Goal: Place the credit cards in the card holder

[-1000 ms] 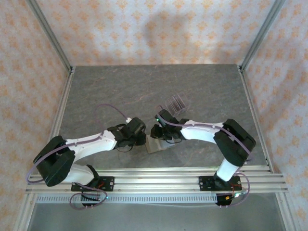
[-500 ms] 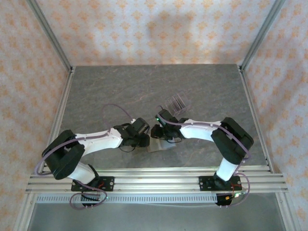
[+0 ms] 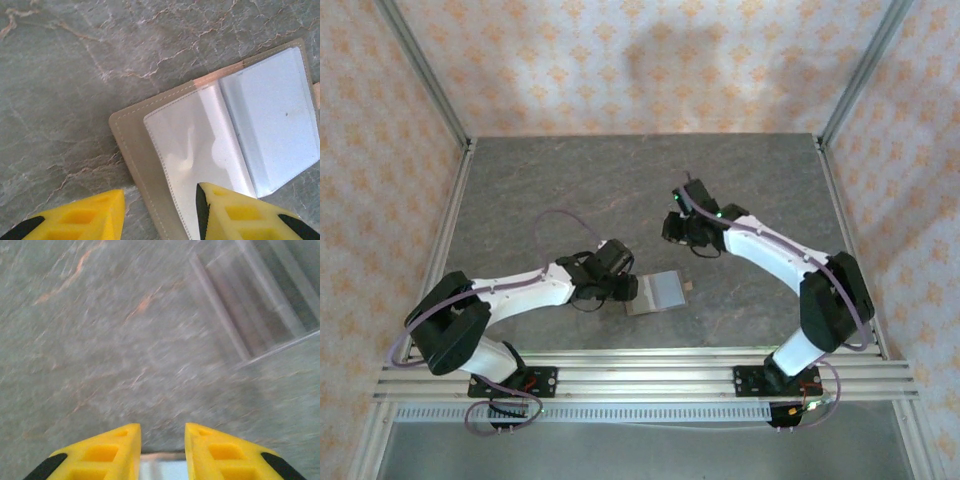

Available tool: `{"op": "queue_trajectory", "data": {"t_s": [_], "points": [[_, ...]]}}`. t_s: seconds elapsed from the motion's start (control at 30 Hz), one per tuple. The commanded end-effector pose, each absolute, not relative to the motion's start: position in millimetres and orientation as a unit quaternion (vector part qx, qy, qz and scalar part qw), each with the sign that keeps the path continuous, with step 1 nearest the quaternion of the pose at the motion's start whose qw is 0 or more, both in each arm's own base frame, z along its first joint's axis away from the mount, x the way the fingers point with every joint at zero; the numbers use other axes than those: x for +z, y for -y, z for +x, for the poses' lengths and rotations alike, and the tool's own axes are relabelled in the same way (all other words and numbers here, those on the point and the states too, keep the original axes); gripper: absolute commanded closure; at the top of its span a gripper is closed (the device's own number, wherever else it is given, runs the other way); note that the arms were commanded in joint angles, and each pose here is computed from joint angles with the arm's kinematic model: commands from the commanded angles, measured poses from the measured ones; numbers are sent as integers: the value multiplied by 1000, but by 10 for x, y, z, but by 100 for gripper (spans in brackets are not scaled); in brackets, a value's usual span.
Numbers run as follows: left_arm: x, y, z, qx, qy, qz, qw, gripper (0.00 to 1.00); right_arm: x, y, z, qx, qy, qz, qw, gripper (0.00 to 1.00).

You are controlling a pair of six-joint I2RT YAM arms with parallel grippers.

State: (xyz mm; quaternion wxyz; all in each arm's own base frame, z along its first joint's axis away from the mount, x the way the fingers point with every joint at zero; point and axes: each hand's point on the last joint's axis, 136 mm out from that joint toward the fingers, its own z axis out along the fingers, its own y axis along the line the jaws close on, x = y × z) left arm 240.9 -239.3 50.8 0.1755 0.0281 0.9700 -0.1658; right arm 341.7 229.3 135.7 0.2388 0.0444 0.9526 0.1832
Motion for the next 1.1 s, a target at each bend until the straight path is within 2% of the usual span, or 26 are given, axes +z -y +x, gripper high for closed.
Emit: {"op": "queue_trajectory", "data": {"t_s": [0.0,0.23,0.4,1.07], "points": [[446,2450,2403,-153,-974,52,157,58,1424,-1903,3576,90,-964,42,248,72],[275,2407,2361,-131,-980,63,136,62,1435,-1952,3873,57,-970,17,234,73],[186,2379,2327,-124,-982,67,127,65,1265,-2083,4010,55,-976,1,210,76],[-7,2404,2289,-130,-983,58,112,69,812,-2116,4249,-26,-983,-45,178,78]]}}
